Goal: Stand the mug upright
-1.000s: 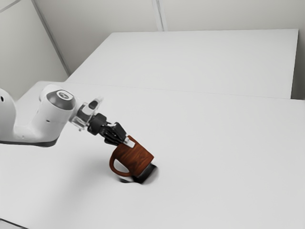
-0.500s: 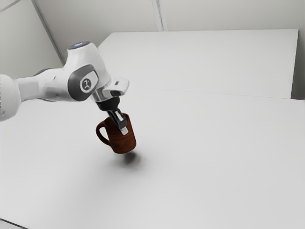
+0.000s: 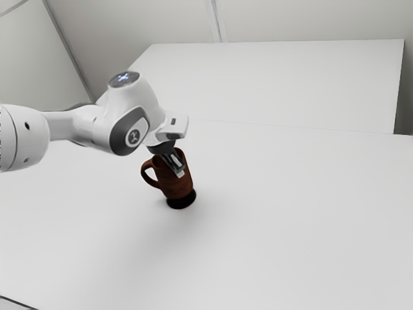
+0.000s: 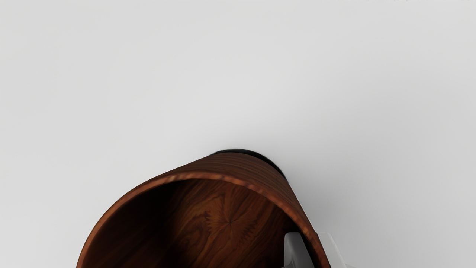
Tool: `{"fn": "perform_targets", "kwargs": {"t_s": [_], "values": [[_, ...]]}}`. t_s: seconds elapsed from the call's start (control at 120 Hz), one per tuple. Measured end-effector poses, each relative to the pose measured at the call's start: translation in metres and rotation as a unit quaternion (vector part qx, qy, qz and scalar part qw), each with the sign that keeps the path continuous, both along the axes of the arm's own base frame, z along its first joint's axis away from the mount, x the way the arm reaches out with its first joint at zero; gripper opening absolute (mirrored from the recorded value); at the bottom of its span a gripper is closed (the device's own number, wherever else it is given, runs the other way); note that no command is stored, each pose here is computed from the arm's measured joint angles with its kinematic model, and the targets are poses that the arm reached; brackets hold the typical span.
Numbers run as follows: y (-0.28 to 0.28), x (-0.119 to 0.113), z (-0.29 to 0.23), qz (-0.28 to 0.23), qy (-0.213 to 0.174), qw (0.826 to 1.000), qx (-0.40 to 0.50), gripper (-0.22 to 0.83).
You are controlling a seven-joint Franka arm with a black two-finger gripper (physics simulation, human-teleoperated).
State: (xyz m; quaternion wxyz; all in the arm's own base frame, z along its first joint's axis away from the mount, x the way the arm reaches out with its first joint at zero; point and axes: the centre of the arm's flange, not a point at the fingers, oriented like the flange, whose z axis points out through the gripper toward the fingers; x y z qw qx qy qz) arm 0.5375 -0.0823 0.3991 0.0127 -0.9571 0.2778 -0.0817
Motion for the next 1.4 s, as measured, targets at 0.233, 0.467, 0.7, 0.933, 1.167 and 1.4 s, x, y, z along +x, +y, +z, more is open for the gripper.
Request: {"fn": "perform_targets", "kwargs": {"t_s": [0.233,0.467,0.7,0.933,1.167,1.4], "values": [[0.006,0.012,-0.027,0.031,0.006,0.999,-0.004,-0.17],[0.028,0.019,-0.032,0.07,0.001,0.997,-0.01,-0.17],[0.024,0.018,-0.036,0.084,0.007,0.996,-0.019,0.01],[0.023,0.039,0.012,0.09,-0.012,0.995,-0.029,0.4],[0.048,0.084,0.152,0.108,-0.022,0.994,-0.026,0.53],[0.079,0.064,0.199,0.121,0.041,0.992,-0.018,0.57]]}}
